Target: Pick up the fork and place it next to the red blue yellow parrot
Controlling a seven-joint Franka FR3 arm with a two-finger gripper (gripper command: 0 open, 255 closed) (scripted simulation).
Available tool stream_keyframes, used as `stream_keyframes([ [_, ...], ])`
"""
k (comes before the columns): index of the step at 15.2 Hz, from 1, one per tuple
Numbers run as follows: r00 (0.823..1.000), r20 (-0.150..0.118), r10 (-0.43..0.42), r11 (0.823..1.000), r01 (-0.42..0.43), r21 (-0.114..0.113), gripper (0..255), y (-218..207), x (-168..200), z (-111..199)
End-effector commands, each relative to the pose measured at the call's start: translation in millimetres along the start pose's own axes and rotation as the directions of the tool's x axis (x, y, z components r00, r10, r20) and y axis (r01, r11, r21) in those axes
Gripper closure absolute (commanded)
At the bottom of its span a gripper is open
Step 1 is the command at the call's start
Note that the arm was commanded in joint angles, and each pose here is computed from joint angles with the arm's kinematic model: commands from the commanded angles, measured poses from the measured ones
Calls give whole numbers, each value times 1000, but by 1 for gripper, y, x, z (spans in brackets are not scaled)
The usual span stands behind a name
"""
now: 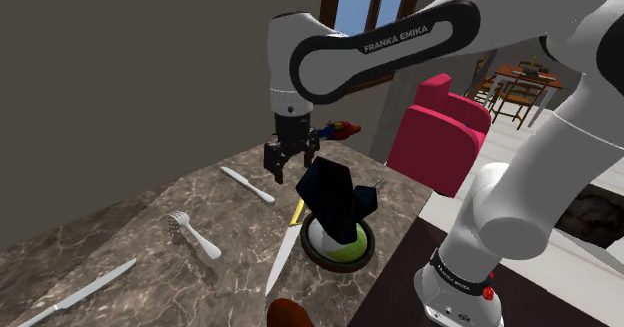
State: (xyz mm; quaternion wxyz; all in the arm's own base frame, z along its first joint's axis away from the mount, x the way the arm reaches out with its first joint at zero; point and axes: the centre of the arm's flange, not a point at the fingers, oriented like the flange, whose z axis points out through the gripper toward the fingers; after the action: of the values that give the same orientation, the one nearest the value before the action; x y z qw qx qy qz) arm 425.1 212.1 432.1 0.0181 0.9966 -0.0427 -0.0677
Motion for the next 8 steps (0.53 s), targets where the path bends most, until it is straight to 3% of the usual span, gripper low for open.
stream_keyframes([
  [1, 1000, -1, -5, 1000, 5, 5, 0, -26, 10, 9],
  [8, 1000, -4, -22, 1000, 22, 15, 0, -107, 43, 33],
])
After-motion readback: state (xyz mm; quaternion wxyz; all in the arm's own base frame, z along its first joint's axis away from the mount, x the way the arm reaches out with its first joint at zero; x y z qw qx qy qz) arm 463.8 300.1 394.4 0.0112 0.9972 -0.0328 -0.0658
